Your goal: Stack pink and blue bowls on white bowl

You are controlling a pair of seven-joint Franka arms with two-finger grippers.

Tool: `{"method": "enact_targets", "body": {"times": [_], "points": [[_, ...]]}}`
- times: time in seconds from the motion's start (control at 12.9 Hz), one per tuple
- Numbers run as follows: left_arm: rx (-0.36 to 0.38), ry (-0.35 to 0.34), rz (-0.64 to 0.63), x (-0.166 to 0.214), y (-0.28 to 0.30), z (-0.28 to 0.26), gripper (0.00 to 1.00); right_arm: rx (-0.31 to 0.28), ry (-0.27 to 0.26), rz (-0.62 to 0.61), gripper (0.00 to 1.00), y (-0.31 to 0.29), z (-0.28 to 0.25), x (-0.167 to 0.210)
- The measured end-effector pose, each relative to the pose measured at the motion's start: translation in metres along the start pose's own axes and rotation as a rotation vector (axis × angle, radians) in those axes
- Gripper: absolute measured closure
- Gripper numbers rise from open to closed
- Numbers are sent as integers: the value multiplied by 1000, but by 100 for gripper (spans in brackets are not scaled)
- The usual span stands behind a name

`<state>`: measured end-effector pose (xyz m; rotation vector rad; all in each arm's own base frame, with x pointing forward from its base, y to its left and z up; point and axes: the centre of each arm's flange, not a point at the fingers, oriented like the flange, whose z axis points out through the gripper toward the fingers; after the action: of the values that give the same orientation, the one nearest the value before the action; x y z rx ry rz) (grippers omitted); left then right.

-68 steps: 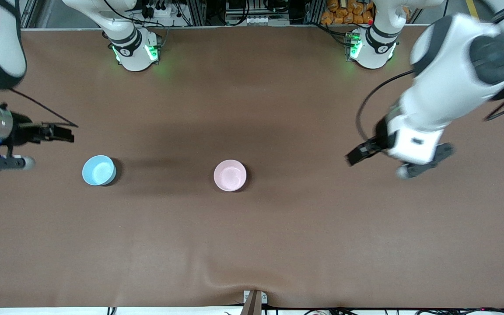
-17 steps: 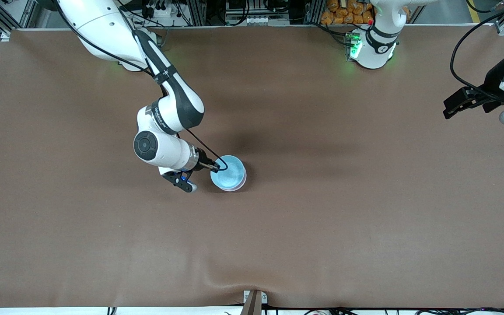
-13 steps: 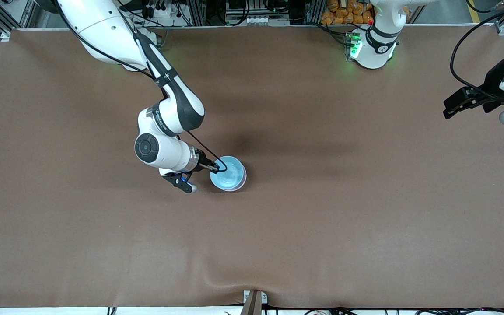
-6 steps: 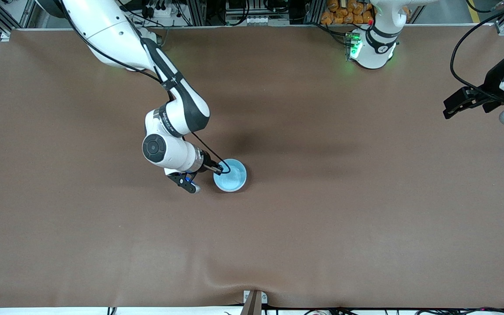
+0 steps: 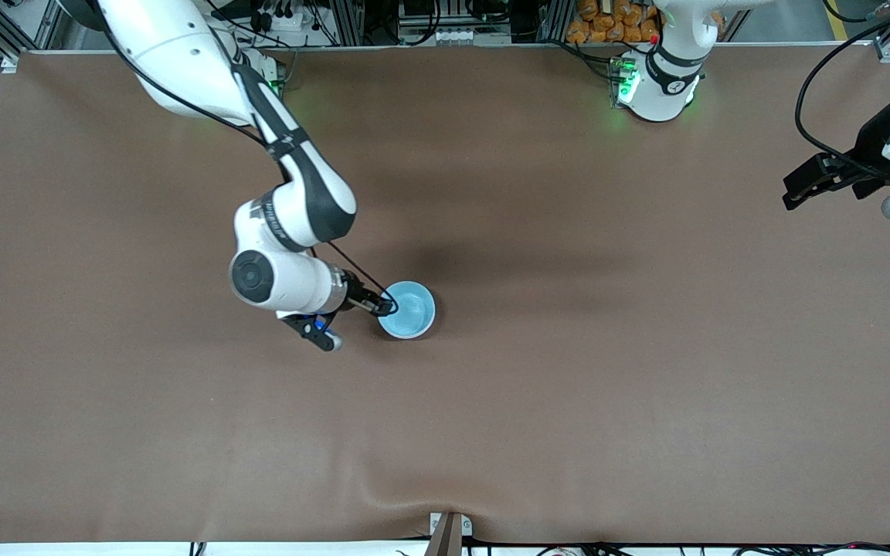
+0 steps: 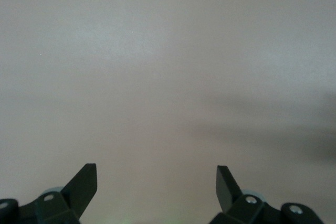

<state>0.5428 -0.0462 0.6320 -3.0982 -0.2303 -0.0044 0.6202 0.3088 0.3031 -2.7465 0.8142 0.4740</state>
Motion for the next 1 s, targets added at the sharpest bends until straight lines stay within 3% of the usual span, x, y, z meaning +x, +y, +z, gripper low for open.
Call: {"method": "enact_targets", "body": {"times": [0.08, 0.15, 0.39, 0.54, 0.69, 0.85, 1.0], "points": [[0, 0, 0, 0, 0, 0, 0, 8, -5, 4, 2, 1, -35, 11], [0, 0, 0, 0, 0, 0, 0, 20, -1, 3, 0, 7, -67, 23], [0, 0, 0, 0, 0, 0, 0, 50, 37, -79, 0, 30, -122, 56], [0, 0, -1, 0, -1, 0, 0, 41, 27, -210, 0, 60, -146, 83], [0, 0, -1, 0, -1, 0, 0, 11, 34, -355, 0, 96, -172, 109], [0, 0, -1, 0, -1, 0, 0, -47, 102, -437, 0, 126, -213, 124], [0, -1, -2, 0, -1, 0, 0, -134, 140, -470, 0, 142, -259, 104]]}}
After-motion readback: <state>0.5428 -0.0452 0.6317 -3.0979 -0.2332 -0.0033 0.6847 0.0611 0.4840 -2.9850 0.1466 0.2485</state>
